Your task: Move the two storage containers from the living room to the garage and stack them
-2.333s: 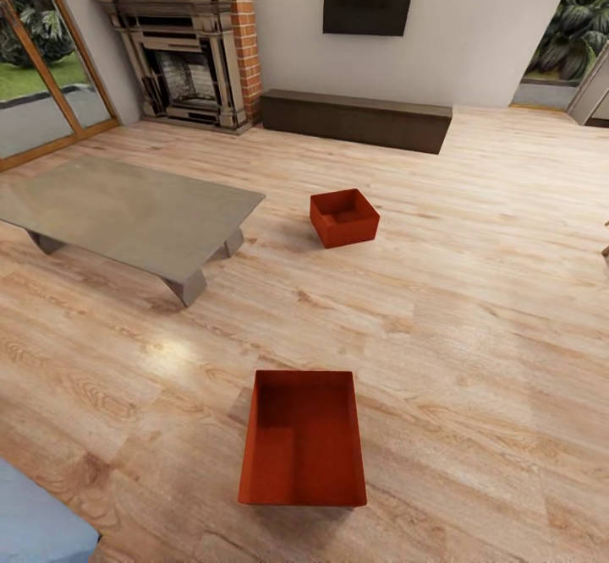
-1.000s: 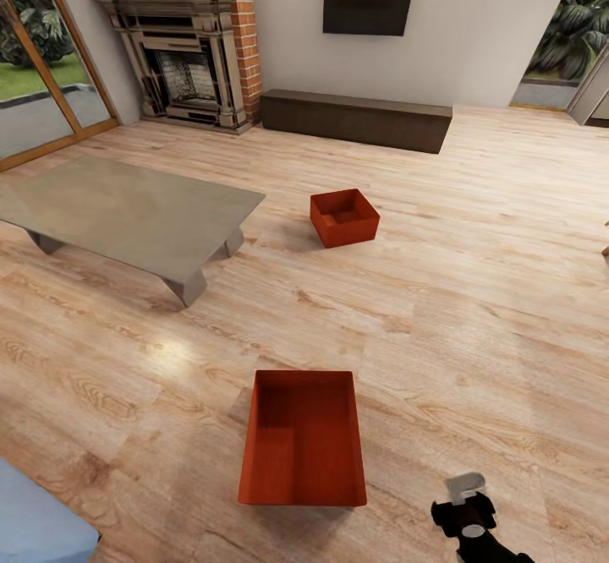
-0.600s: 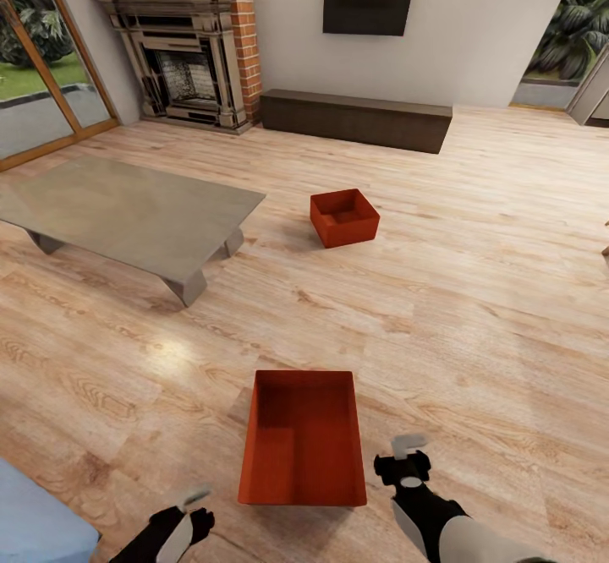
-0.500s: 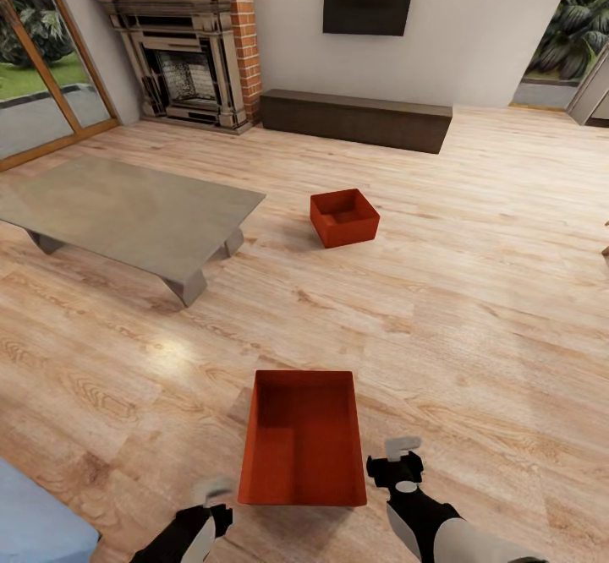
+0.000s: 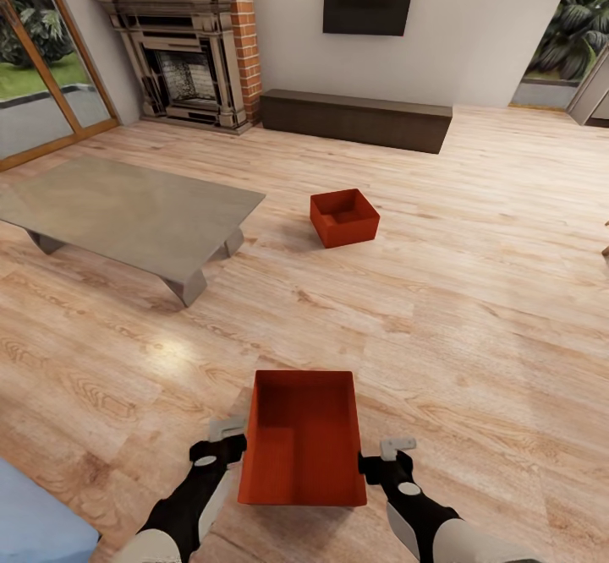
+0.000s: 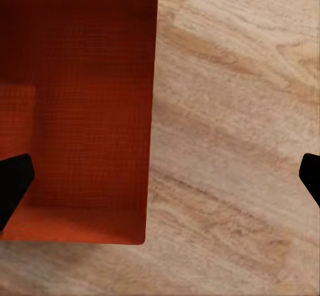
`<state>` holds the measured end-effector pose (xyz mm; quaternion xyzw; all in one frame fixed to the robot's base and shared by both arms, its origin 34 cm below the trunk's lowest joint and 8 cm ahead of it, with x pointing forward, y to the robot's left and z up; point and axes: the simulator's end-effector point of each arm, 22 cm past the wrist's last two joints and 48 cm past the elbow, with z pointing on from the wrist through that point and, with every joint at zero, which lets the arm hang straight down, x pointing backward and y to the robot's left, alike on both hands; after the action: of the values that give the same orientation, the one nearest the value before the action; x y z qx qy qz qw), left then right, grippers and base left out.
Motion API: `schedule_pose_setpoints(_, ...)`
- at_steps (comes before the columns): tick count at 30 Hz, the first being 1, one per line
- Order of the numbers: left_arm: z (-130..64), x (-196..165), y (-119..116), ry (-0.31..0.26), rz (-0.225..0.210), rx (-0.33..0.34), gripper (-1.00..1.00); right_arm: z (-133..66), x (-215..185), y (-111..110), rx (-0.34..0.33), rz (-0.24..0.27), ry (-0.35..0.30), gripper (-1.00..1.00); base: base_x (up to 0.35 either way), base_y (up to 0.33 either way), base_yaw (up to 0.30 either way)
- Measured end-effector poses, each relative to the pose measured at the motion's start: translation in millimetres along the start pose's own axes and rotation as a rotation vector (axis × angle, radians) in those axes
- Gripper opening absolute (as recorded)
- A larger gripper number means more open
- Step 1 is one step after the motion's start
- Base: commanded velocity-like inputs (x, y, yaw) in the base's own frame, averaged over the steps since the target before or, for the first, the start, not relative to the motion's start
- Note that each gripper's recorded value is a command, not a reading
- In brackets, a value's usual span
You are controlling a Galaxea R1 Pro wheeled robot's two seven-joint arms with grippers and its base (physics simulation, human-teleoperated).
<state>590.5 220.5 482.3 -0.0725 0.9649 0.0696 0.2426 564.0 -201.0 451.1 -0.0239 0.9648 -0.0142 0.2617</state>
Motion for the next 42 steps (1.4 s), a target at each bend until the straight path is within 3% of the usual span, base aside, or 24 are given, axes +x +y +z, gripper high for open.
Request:
schedule_pose_setpoints(5, 0.3, -10.5, -0.8, -0.024, -0.003, 0.001, 1.0, 0.0, -4.5, 0.2, -0.006, 0.004, -0.021, 1.0, 0.0, 0.0, 0.0)
schedule_pose_setpoints(35, -1.3, -8.2, -8.3, -0.027, 0.005, 0.004, 1.0, 0.0, -4.9, 4.7, -0.027, 0.003, -0.023, 1.0, 0.0, 0.0, 0.0)
schedule_pose_setpoints(42, 9.2, -1.8, -8.0, -0.027, 0.002, 0.003, 1.0, 10.0, 1.6, 5.7, -0.028, 0.004, -0.023, 1.0, 0.0, 0.0, 0.0)
